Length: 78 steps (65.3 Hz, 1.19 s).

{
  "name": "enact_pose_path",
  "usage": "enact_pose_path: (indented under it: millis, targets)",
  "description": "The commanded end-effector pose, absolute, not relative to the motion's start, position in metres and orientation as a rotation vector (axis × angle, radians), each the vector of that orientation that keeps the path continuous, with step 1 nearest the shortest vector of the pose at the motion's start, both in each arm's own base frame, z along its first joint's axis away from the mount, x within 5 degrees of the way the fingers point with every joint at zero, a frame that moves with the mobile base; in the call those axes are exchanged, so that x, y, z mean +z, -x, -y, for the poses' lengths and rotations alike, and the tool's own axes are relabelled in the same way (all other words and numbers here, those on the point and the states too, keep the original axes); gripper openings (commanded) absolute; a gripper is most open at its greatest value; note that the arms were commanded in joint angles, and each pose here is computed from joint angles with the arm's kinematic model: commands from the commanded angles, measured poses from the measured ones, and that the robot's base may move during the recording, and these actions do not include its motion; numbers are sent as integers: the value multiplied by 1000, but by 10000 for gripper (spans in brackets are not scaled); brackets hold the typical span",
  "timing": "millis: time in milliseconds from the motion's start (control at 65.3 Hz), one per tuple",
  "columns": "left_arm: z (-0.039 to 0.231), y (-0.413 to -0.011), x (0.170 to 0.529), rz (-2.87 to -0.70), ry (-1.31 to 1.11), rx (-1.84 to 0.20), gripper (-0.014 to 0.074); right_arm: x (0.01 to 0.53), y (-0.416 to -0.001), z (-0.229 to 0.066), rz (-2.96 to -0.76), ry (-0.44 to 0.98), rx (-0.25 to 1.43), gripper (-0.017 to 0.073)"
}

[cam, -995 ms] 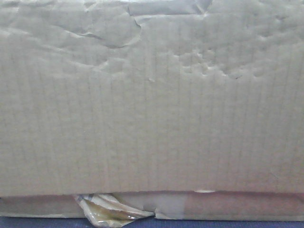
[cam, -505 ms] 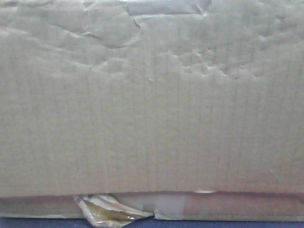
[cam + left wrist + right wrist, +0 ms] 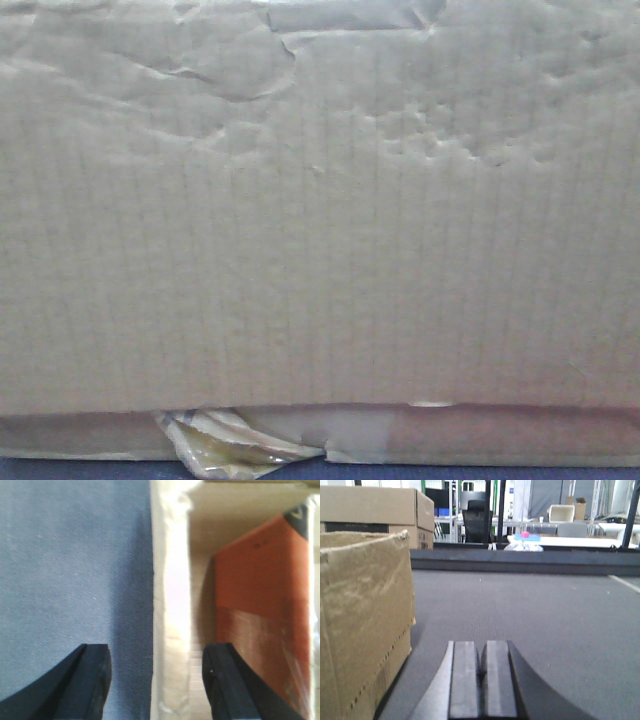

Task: Stack two boxes on right shelf middle

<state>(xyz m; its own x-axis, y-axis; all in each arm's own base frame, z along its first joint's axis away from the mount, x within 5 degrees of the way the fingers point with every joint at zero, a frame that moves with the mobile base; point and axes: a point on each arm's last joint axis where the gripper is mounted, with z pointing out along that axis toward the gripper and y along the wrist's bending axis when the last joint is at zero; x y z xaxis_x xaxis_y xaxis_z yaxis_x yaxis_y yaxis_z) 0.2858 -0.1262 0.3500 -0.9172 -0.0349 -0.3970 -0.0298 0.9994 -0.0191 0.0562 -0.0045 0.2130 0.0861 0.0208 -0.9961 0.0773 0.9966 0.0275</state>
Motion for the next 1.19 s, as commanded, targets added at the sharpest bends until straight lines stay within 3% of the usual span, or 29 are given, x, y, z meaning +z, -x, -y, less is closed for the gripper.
enact_pose_path:
  millis: [0,61,138,306,566,872,1010,1179]
  targets:
    - [125,-286,350,-2731,46,-22,319,222,-55,5,-1386,-78,-56,-162]
    - [125,-286,350,-2730,46,-20,319,234,-52,5,-1369,-81,-50,-162]
    - [125,-286,350,-2730,46,-20,319,262,-44,2,-1406,-172,85,-162]
    - [125,-286,350,-2730,42,-19,319,307,-50,-1,-1684,-173,119,-162]
    - [125,-286,350,-2734,45,-32,319,345,-105,0,-2110,-189,139,-162]
    - [126,-286,350,-2735,45,-35,319,377,-151,4,-2185,-192,143,-162]
    - [126,-286,350,-2735,45,-34,319,387,-179,4,-2382,-197,162,-149]
    - [126,-286,350,-2735,45,-34,319,405,-212,-3,-2422,-195,137,-149]
